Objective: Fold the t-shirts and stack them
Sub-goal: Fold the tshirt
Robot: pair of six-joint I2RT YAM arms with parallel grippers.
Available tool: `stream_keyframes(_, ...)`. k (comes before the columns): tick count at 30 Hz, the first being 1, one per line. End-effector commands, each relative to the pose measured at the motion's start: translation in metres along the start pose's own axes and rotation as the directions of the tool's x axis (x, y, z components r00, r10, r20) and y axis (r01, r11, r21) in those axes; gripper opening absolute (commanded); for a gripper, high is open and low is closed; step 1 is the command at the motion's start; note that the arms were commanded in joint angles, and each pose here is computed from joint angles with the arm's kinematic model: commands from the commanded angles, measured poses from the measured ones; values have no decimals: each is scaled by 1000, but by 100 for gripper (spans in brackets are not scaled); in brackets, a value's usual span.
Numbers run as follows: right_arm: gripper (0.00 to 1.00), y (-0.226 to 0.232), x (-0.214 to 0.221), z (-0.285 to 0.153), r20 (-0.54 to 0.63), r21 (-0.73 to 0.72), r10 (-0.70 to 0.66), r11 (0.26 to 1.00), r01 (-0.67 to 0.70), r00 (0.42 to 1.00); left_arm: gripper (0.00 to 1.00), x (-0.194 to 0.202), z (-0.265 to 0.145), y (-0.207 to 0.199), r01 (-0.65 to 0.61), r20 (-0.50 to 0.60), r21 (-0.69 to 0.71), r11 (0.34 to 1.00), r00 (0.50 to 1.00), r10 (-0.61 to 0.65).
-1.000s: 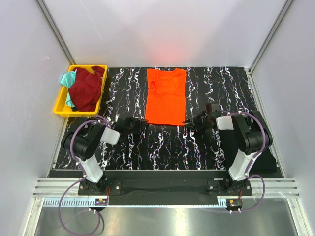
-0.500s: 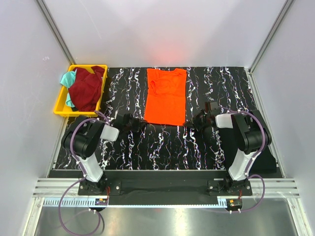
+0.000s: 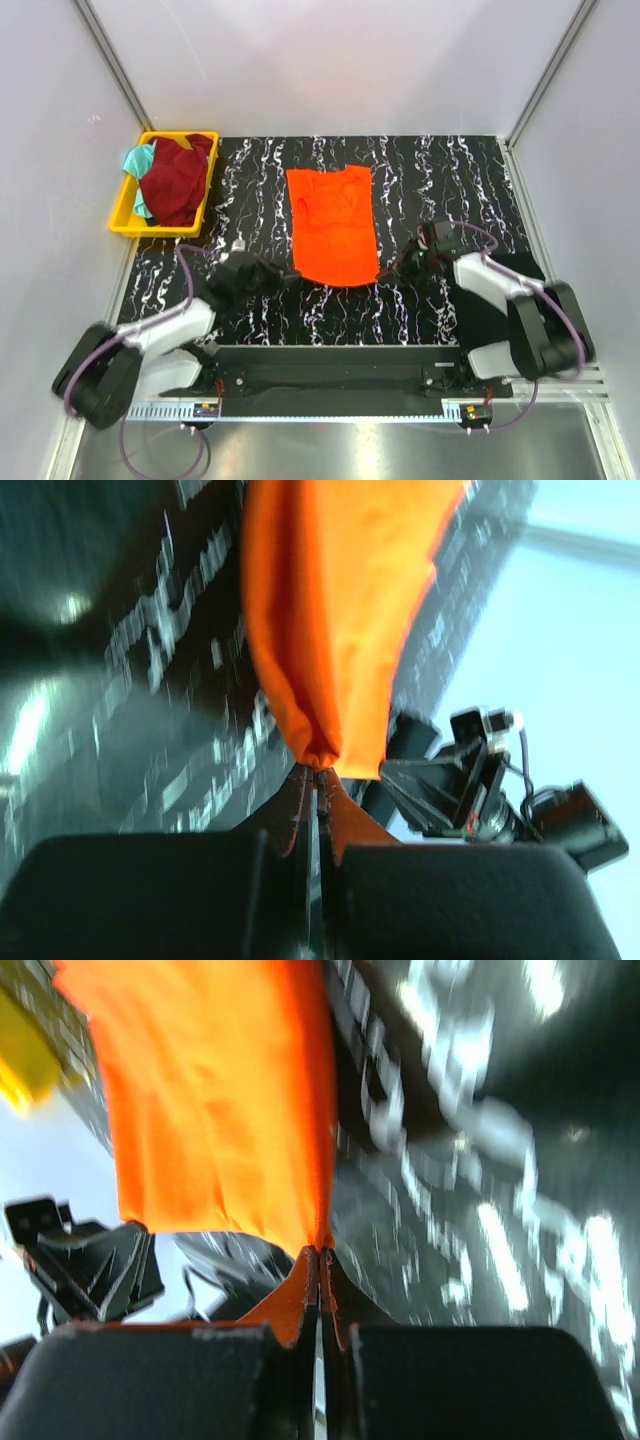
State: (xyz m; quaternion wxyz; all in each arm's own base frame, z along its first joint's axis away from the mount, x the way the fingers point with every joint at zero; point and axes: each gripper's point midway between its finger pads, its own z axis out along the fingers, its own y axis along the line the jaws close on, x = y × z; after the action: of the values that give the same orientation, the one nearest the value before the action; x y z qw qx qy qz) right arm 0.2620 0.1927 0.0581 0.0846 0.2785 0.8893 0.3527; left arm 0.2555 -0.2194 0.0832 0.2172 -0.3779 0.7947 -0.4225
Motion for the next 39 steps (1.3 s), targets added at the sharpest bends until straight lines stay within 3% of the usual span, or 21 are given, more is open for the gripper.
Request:
stream_keyframes(1,0,-20,40,-29,-43,49,-68,996,70,997,0,10,-26,22,25,12,-9,1000,1000,-25)
stream_keyframes(3,0,-26,54,-39,-56,50,-74,996,76,996,0,20,-39,39,23,-11,-56,998,1000,-24)
stream_keyframes(10,0,-59,105,-79,-104,66,-87,993,94,991,0,31,-92,34,-22,-25,29,999,999,23)
stream_keyframes(20,0,-79,131,-115,-135,84,-153,983,165,979,0,49,-119,49,-159,-127,-17,987,980,156)
stream_keyframes(25,0,-63,127,-117,-134,57,-159,984,168,978,0,46,-127,23,-229,-109,11,973,967,228)
stream_keyframes(26,0,-61,126,-116,-135,58,-159,984,168,978,0,43,-128,23,-316,-106,-7,949,944,313)
stream_keyframes(29,0,-46,119,-115,-123,39,-165,985,171,979,0,39,-123,1,-417,-107,-46,908,905,411)
stream_keyframes(32,0,-31,110,-117,-102,35,-187,981,192,977,0,37,-120,-20,-465,-101,-41,884,883,459)
stream_keyframes(37,0,28,67,-117,-47,49,-288,956,290,957,0,22,-111,-86,-555,-28,-24,831,832,555)
stream_keyframes(39,0,57,45,-113,-42,40,-315,948,316,948,0,7,-90,-92,-550,-41,-83,831,835,549)
